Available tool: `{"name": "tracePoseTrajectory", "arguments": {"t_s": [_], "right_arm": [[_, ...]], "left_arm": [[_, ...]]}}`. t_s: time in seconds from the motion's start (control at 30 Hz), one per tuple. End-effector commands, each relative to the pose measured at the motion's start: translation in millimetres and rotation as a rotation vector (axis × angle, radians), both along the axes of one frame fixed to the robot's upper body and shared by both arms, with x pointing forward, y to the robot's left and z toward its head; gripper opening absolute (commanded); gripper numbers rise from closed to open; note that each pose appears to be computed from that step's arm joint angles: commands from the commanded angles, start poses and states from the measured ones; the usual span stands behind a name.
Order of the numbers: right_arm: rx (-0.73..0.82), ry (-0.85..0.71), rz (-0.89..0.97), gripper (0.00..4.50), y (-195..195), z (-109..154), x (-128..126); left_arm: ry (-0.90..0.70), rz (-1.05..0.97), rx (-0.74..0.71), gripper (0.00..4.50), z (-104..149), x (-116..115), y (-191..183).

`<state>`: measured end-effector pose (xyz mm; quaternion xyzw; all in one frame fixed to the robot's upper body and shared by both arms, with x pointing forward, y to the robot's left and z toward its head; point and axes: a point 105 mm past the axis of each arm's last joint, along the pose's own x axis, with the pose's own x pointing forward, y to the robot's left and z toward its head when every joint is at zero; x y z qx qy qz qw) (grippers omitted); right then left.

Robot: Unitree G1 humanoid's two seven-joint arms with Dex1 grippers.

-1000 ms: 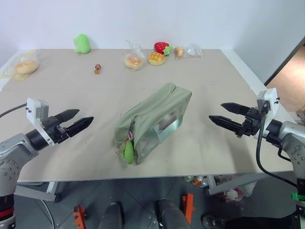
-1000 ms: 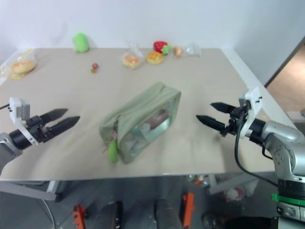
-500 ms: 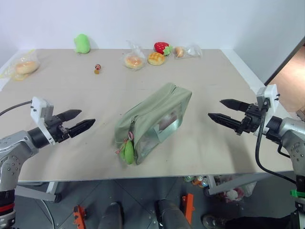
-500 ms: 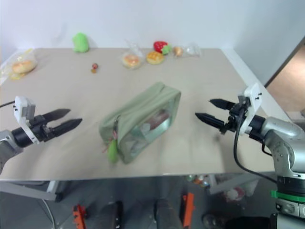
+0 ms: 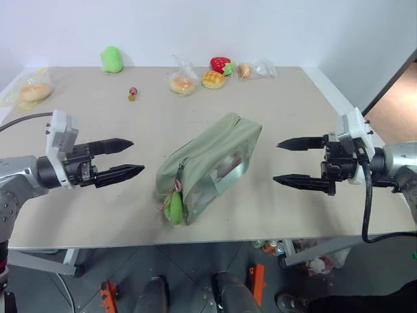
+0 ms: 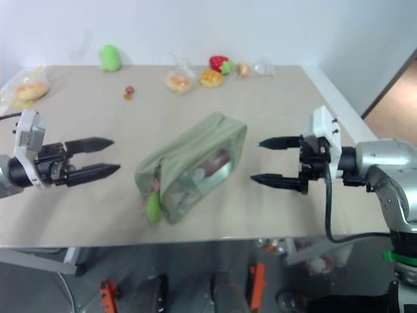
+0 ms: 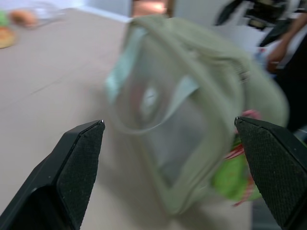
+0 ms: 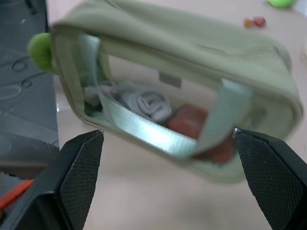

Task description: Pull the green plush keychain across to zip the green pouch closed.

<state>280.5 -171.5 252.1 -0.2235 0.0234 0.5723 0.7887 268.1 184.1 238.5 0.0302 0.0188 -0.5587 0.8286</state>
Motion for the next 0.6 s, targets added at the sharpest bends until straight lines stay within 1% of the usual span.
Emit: {"name": "tracePoseTrajectory", "arguments": {"t_s": [0.03, 0.13, 0.23, 0.37, 0.47, 0.6], "right_arm": [[-0.023, -0.045, 0.013, 4.49, 0.0, 8.1, 1.0], [-0.033, -0.043, 0.021, 4.49, 2.0, 3.4, 2.7], [-0.036, -0.047, 0.031, 4.49, 5.3, 1.8, 3.9], [-0.014, -0.097, 0.011, 4.49, 10.3, 10.3, 14.6], [-0.035, -0.133, 0.053, 4.49, 16.7, 20.6, 15.1], [-0.063, -0.156, 0.126, 4.49, 25.2, 31.0, 11.6]], "left_arm": [[-0.037, -0.053, 0.025, 4.5, 15.0, -9.0, -3.4], [-0.037, -0.064, 0.023, 4.5, 16.6, -10.1, -5.6], [-0.033, -0.071, 0.019, 4.5, 13.0, -10.7, -9.3], [-0.032, -0.036, -0.027, 4.5, 10.4, -5.6, -5.9], [-0.041, -0.044, -0.097, 4.5, 21.4, -6.8, -3.7], [-0.052, -0.105, -0.103, 4.5, 28.8, -14.9, -14.1]]}}
